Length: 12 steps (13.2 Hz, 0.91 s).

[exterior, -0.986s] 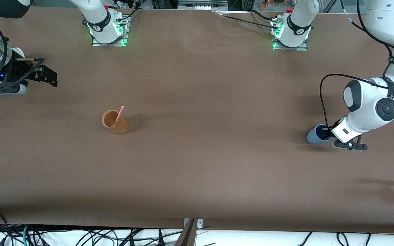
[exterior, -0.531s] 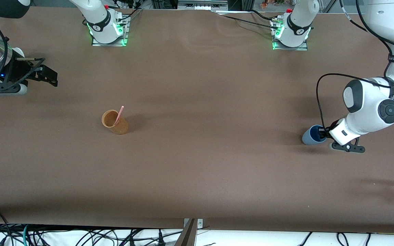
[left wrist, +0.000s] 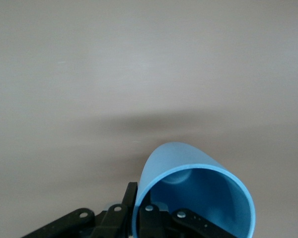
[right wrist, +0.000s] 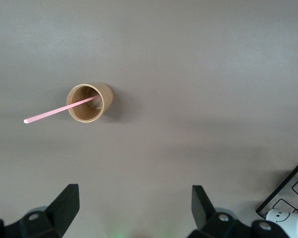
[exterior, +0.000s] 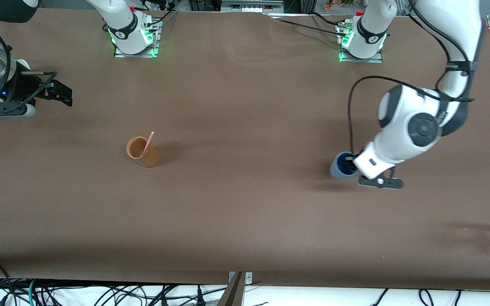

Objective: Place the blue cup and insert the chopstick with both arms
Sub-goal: 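Carry the blue cup with the left gripper toward the tan cup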

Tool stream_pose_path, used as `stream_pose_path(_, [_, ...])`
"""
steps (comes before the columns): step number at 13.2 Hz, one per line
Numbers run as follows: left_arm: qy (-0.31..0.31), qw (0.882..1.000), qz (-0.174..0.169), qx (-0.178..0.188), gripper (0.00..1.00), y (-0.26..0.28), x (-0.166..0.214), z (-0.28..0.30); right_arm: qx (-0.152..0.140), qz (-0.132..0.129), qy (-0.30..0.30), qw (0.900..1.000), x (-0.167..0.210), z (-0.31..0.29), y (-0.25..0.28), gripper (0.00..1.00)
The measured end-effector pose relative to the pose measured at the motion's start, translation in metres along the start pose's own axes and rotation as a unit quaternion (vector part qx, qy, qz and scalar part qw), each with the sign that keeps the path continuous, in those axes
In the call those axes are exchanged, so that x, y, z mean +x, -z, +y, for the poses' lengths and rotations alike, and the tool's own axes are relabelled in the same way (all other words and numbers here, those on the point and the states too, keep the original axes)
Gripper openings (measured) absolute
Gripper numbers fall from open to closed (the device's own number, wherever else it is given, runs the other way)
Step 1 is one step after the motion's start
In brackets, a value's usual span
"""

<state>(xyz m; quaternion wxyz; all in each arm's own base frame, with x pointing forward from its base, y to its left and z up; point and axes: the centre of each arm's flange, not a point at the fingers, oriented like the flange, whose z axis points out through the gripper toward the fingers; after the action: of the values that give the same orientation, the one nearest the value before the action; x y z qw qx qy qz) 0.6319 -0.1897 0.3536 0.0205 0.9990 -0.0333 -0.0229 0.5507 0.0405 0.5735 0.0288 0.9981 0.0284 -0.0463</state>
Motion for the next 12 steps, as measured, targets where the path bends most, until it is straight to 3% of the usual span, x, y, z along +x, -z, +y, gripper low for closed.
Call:
stream_pose_path(6, [0.022,1.000,0.011,-0.007,0.05,-0.017,-0.007,0.162,0.000,-0.001,-0.001,1.000,0.000,0.000,0.000,1.00])
stream_pose_path(12, [0.093,0.996,0.003,-0.013,0.05,-0.072,-0.008,0.247,0.000,-0.002,-0.002,1.000,0.000,0.001,-0.001,1.00])
